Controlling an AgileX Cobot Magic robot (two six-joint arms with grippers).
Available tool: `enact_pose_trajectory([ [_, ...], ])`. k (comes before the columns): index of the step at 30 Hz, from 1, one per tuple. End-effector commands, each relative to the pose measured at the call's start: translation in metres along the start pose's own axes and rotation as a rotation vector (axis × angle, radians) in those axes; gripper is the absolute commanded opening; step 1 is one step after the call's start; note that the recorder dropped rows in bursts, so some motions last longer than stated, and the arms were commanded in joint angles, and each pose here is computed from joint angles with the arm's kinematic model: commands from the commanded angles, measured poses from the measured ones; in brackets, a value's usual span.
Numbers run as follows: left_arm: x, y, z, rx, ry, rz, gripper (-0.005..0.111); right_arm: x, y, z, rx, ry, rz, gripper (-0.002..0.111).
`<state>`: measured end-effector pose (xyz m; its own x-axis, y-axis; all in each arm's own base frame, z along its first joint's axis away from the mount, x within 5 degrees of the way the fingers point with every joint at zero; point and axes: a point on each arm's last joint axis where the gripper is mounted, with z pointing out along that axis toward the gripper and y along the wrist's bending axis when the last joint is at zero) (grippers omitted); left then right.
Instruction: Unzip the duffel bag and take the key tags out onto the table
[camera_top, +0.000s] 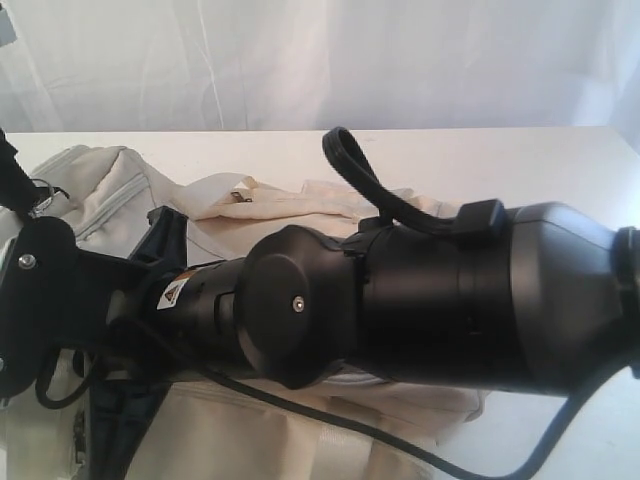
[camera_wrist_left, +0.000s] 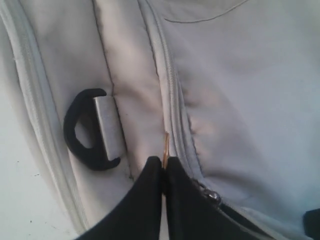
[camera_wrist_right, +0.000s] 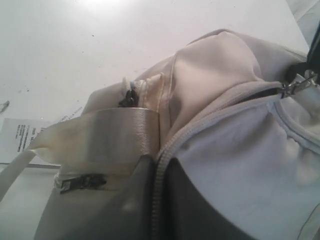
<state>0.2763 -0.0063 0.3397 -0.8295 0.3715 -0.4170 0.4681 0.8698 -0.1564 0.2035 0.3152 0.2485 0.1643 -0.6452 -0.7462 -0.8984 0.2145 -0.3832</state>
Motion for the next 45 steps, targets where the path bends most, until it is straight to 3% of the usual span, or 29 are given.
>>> enact_pose_trajectory([
  [1, -0.011, 0.008, 0.004, -0.029, -0.066, 0.017, 0.0, 0.002, 0.011, -0.001, -0.088, 0.026, -0.006, 0.0],
  [6, -0.011, 0.009, 0.007, -0.017, -0.059, 0.023, 0.0, 0.003, 0.011, -0.001, -0.089, 0.029, 0.016, 0.0],
  [11, -0.002, -0.006, -0.005, 0.062, -0.007, 0.032, 0.0, 0.0, 0.01, -0.001, -0.085, 0.023, 0.093, 0.003],
  [13, 0.0, -0.011, -0.012, 0.062, -0.026, 0.042, 0.0, -0.006, 0.006, -0.004, -0.067, 0.002, 0.131, 0.014],
  [16, 0.005, -0.018, -0.023, 0.065, -0.031, 0.063, 0.0, -0.02, -0.002, -0.01, -0.046, -0.042, 0.184, 0.044],
  [18, 0.008, -0.023, -0.029, 0.069, -0.029, 0.072, 0.0, -0.031, -0.008, -0.012, -0.033, -0.075, 0.223, 0.054],
  [24, 0.015, -0.034, -0.041, 0.082, -0.039, 0.09, 0.0, -0.047, -0.018, -0.007, -0.027, -0.108, 0.31, 0.05],
  [30, 0.018, -0.042, -0.053, 0.074, -0.082, 0.119, 0.0, -0.041, -0.023, 0.008, -0.039, 0.043, 0.404, 0.05],
  [36, 0.019, -0.045, -0.055, 0.082, -0.097, 0.127, 0.0, -0.053, -0.042, -0.001, 0.056, 0.145, 0.388, 0.049],
  [43, 0.019, -0.045, -0.055, 0.082, -0.097, 0.132, 0.0, -0.034, -0.035, 0.029, 0.039, 0.235, 0.362, 0.049],
  [45, 0.019, -0.045, -0.055, 0.082, -0.097, 0.132, 0.0, -0.034, -0.035, 0.031, 0.041, 0.225, 0.362, 0.04],
])
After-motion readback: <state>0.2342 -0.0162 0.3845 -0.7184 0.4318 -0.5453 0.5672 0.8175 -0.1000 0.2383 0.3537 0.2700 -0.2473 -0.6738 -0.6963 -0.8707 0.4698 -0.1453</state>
